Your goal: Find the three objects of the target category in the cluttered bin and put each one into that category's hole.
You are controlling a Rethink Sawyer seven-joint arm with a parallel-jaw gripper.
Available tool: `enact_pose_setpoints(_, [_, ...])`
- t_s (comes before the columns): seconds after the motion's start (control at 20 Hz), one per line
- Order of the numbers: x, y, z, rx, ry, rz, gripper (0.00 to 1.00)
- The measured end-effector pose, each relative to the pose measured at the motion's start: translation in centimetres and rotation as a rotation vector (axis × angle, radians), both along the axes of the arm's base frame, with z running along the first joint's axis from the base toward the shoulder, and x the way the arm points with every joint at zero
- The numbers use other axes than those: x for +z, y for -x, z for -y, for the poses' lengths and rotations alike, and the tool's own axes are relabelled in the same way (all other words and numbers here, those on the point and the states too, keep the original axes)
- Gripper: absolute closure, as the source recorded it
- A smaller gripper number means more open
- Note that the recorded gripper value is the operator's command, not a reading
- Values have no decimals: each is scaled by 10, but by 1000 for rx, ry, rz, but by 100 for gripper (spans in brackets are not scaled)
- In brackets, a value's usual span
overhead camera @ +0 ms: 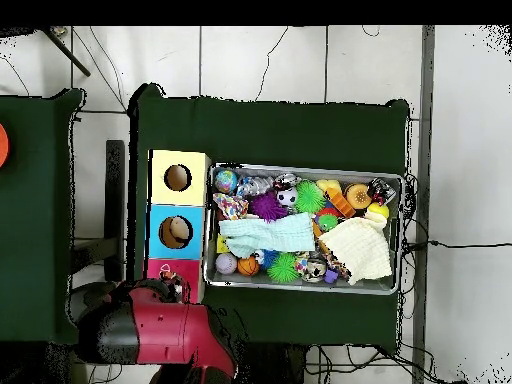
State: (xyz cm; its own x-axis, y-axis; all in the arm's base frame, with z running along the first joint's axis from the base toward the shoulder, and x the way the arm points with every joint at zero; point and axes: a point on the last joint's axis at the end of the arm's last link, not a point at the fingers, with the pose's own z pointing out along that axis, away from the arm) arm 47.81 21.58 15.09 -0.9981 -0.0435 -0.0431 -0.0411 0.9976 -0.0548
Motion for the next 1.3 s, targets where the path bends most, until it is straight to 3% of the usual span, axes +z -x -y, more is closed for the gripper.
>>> enact_pose_setpoints(0.9, [2, 0, -2, 6, 5, 6, 100])
enact_pose_setpoints(0.95, [3, 0, 0, 4, 10, 9, 0])
enact_pose_setpoints(1.3, [4, 2, 3, 0, 23, 13, 0])
